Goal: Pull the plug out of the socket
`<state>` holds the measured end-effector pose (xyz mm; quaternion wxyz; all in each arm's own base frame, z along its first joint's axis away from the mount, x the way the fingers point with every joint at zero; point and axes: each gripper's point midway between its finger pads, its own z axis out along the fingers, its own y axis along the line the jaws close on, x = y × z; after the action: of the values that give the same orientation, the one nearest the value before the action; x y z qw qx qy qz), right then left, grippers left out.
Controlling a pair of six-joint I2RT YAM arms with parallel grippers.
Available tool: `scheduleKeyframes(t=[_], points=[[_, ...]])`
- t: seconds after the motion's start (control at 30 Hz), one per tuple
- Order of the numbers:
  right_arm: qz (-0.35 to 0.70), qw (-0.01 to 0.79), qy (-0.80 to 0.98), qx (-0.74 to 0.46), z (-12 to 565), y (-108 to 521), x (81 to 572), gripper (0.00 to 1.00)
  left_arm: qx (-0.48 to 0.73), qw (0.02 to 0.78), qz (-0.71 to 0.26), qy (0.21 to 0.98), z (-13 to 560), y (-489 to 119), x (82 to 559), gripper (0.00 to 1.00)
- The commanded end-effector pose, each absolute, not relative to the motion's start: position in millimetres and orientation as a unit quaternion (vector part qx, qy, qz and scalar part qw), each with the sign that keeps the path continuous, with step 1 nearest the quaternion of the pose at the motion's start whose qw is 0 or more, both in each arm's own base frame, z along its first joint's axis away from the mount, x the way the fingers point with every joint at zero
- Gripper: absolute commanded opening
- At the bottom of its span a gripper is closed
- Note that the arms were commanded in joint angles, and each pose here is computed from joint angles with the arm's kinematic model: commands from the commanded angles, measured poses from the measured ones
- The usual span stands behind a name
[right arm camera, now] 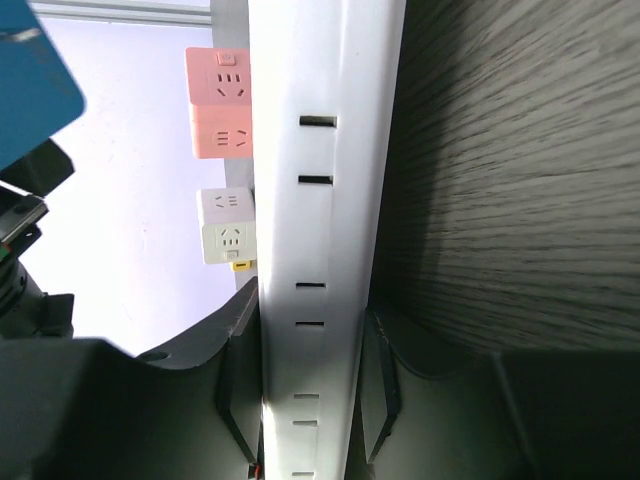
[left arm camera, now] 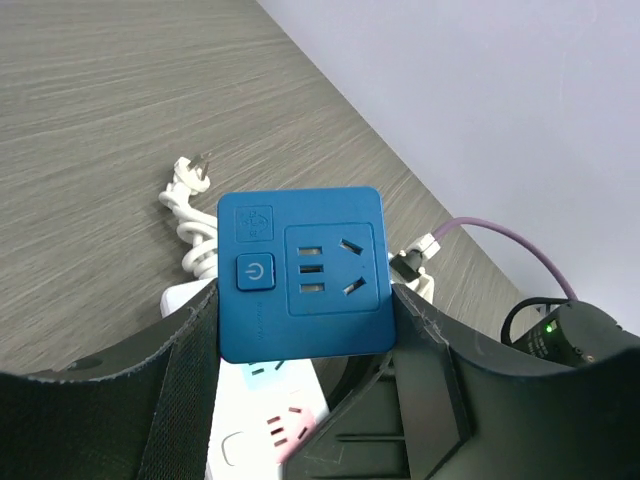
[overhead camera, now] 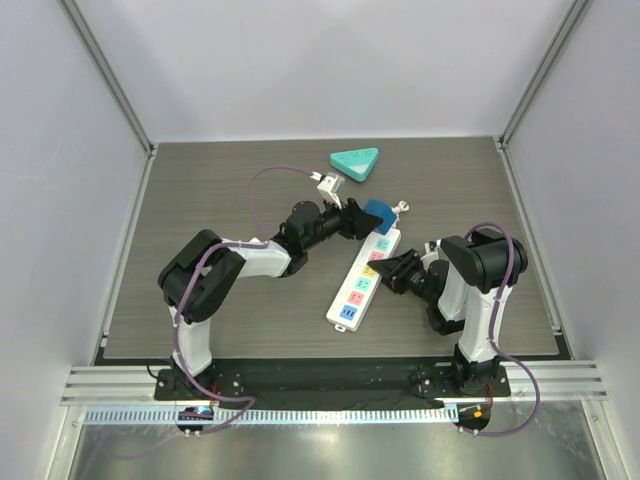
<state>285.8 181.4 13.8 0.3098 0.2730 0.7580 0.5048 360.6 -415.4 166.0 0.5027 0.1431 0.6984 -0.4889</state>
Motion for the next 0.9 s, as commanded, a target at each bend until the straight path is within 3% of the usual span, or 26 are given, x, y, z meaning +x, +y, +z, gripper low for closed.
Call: scheduleKeyframes(t=[0.0, 0.2, 0.53, 0.87], points=[[0.384, 0.396, 0.791, 0.265, -27, 138, 288, 0.01, 0.156, 0.556, -0.523, 0.627, 237, -413, 352, 0.0], [0.382, 0.396, 0.791, 0.266, -28, 137, 287, 0.01, 0.094, 0.589, -0.365, 0.715, 191, -368, 389, 0.0], [0.382, 0.396, 0.791, 0.267, -27, 137, 287, 0.01, 0.04, 0.536, -0.178, 0.824, 123, -322, 413, 0.0], [0.382, 0.397, 0.791, 0.266, -27, 137, 287, 0.01, 0.052, 0.504, -0.172, 0.845, 104, -331, 415, 0.01]])
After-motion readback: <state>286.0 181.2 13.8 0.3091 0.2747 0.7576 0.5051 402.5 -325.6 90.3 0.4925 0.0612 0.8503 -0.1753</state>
